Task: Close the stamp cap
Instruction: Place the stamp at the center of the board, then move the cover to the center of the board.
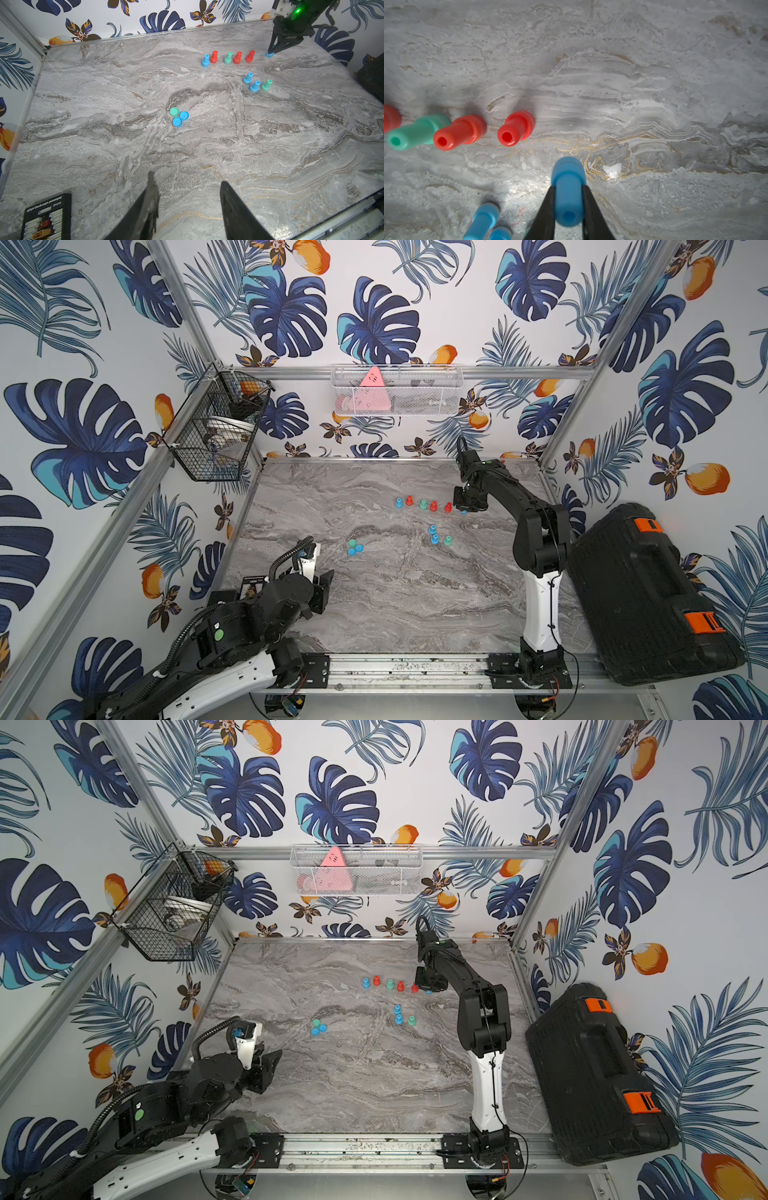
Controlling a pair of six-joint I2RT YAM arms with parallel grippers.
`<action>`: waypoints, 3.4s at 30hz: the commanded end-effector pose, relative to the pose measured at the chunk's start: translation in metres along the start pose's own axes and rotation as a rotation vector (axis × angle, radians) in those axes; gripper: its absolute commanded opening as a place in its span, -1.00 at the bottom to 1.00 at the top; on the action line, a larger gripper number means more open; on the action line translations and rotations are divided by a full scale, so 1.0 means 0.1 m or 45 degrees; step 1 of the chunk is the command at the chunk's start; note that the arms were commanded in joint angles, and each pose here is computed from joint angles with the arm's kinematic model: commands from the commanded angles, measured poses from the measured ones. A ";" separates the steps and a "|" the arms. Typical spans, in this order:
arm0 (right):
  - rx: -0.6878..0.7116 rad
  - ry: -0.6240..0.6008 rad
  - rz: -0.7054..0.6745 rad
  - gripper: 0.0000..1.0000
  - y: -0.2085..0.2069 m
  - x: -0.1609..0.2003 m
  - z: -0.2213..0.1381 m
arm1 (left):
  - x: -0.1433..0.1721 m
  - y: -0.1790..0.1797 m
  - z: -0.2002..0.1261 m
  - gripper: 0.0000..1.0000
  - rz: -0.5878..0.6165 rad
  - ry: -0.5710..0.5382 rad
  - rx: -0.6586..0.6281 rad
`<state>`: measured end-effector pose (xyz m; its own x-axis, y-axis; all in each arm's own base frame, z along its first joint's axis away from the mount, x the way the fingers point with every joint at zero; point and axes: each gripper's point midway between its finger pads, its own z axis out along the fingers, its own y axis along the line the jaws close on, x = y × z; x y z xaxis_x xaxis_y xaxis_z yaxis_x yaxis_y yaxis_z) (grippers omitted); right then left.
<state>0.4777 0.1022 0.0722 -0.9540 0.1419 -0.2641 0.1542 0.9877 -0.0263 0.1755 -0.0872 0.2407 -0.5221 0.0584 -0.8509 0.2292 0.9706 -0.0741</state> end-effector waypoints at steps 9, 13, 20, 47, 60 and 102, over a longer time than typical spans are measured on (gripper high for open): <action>0.011 0.017 0.009 -0.57 0.02 -0.08 0.22 | -0.03 0.02 0.00 0.04 -0.001 -0.016 -0.014; 0.014 0.026 0.008 -0.57 0.04 -0.09 0.28 | -0.03 0.02 0.00 0.04 0.000 -0.016 -0.016; 0.024 0.033 0.010 -0.56 0.04 -0.15 0.36 | -0.03 0.02 0.00 0.04 0.000 -0.017 -0.019; 0.025 0.065 0.014 -0.27 0.04 -0.13 0.42 | -0.04 0.04 -0.01 0.04 -0.005 -0.026 -0.026; 0.003 0.029 0.011 -0.19 0.08 0.01 0.09 | -0.04 0.06 -0.02 0.04 -0.006 -0.029 -0.034; -0.077 -0.254 0.019 -0.15 -0.67 2.00 -1.20 | 0.05 -0.05 0.14 0.03 0.039 0.083 -0.056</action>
<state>0.2397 0.0720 0.1319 -0.9025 0.1224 -0.4130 0.1257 0.9919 0.0193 0.1817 -0.0928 0.2289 -0.5600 0.1102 -0.8212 0.2164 0.9762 -0.0165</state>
